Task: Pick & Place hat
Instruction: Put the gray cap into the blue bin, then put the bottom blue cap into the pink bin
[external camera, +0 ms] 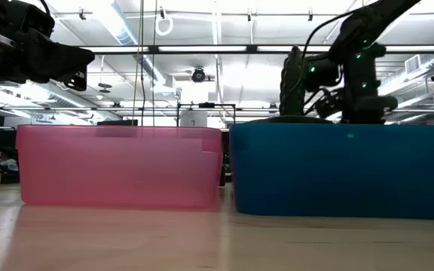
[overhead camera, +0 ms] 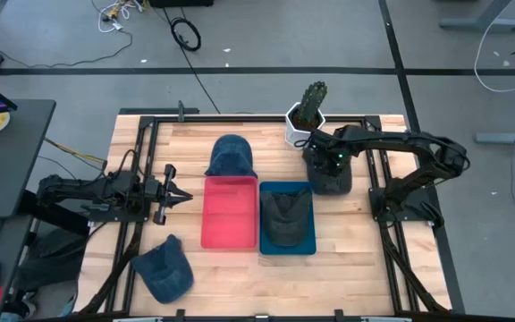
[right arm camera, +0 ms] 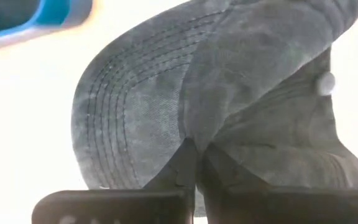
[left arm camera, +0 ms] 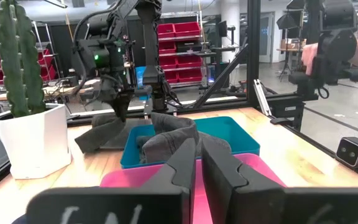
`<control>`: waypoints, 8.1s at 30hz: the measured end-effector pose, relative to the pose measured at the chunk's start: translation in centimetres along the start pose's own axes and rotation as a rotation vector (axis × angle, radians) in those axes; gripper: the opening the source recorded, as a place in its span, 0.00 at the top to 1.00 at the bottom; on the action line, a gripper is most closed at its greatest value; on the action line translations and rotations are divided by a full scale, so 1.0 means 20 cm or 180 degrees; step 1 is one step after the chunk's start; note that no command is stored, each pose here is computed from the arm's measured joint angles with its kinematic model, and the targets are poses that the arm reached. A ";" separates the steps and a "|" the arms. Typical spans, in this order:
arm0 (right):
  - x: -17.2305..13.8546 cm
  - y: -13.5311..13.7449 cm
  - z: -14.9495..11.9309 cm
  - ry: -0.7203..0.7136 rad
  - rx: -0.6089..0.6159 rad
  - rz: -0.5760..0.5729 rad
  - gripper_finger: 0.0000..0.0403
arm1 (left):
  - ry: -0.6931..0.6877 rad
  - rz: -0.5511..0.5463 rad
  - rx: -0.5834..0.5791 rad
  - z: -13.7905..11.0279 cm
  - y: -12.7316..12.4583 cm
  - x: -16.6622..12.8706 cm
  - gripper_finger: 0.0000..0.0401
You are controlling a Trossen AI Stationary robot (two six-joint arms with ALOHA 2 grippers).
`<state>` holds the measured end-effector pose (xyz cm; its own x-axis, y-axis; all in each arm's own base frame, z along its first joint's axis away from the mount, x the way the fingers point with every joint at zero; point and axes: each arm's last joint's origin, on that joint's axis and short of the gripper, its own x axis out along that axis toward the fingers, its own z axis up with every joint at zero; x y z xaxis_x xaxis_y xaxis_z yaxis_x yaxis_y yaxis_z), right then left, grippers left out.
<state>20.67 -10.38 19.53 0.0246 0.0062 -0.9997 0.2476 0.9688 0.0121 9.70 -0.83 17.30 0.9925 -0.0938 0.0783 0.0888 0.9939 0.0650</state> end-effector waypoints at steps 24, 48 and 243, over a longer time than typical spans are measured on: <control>-0.80 0.56 -0.06 -0.1792 0.0364 0.0647 1.00 | 0.0000 0.0000 0.0000 0.00 0.00 0.00 0.93; -0.08 1.02 0.39 -0.0765 0.0058 0.0231 1.00 | -0.0001 0.0000 0.0000 0.00 0.00 0.00 0.93; 0.11 0.37 -0.67 -0.5071 -0.1009 0.0164 0.58 | 0.4389 0.1297 -0.1973 0.65 -1.01 0.23 0.92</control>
<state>9.65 0.17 17.15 0.9991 -0.0150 0.0387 0.0212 0.9863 -0.1634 11.47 -22.18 29.24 0.2346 -0.0447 -0.9711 -0.5195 0.8385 -0.1642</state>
